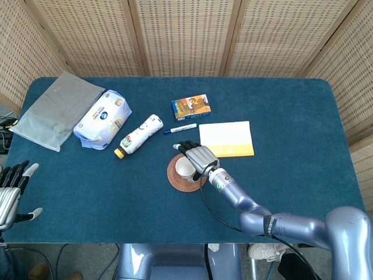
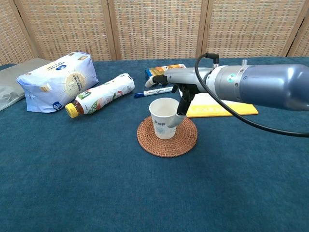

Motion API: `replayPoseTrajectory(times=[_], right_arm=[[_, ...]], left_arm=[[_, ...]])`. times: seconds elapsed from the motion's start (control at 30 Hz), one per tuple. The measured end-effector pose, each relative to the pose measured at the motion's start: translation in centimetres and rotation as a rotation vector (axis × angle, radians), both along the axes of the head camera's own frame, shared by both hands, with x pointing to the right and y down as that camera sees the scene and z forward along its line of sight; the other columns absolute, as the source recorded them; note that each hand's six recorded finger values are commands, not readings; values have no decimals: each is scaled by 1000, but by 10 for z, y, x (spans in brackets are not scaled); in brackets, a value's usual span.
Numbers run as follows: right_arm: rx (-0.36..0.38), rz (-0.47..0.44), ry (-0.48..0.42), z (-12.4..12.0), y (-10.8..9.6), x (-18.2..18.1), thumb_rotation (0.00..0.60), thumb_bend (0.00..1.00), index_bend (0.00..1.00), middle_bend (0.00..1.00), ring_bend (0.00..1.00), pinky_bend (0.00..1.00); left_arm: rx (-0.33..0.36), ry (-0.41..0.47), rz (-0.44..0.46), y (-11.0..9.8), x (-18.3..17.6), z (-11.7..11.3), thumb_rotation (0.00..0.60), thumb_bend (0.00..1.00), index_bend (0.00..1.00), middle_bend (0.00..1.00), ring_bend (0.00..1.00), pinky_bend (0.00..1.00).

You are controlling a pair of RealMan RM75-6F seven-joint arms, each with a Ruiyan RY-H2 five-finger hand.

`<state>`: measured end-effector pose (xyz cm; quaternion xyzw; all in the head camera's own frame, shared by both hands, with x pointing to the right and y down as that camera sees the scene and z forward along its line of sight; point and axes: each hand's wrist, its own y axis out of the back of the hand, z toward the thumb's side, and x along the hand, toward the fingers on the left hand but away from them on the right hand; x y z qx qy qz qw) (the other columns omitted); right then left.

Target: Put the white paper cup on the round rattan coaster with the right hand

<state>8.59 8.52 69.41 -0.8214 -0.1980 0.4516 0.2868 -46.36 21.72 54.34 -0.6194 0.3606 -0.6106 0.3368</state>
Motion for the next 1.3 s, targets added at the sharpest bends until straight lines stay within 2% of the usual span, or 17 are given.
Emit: replayPoseTrajectory(times=[0.3, 0.47, 0.63, 0.7, 0.87, 1.03, 1.17, 1.3], right_arm=[[60, -27, -18, -34, 3, 3, 600, 0, 41, 3, 0, 64], [194, -41, 35, -65, -3, 51, 600, 0, 45, 0, 0, 11], [327, -14, 70, -81, 2, 106, 600, 0, 42, 0, 0, 0], [373, 38, 94, -85, 8, 147, 600, 0, 21, 0, 0, 0], [401, 125, 197, -87, 30, 222, 600, 0, 0, 0, 0, 0], [460, 178, 258, -98, 50, 263, 600, 0, 0, 0, 0, 0], [533, 200, 292, -110, 74, 293, 600, 0, 0, 0, 0, 0], [546, 218, 283, -114, 90, 306, 600, 0, 0, 0, 0, 0]], left_arm=[[19, 13, -5, 1, -2, -6, 600, 0, 0, 0, 0, 0], [35, 22, -8, 3, -4, -11, 600, 0, 0, 0, 0, 0], [45, 18, -1, 5, -2, -14, 600, 0, 0, 0, 0, 0], [49, 9, 4, 6, -1, -14, 600, 0, 0, 0, 0, 0], [56, -16, 26, 9, 6, -13, 600, 0, 0, 0, 0, 0], [59, -26, 43, 12, 12, -11, 600, 0, 0, 0, 0, 0], [67, -27, 52, 15, 17, -11, 600, 0, 0, 0, 0, 0], [75, -19, 45, 15, 16, -14, 600, 0, 0, 0, 0, 0]])
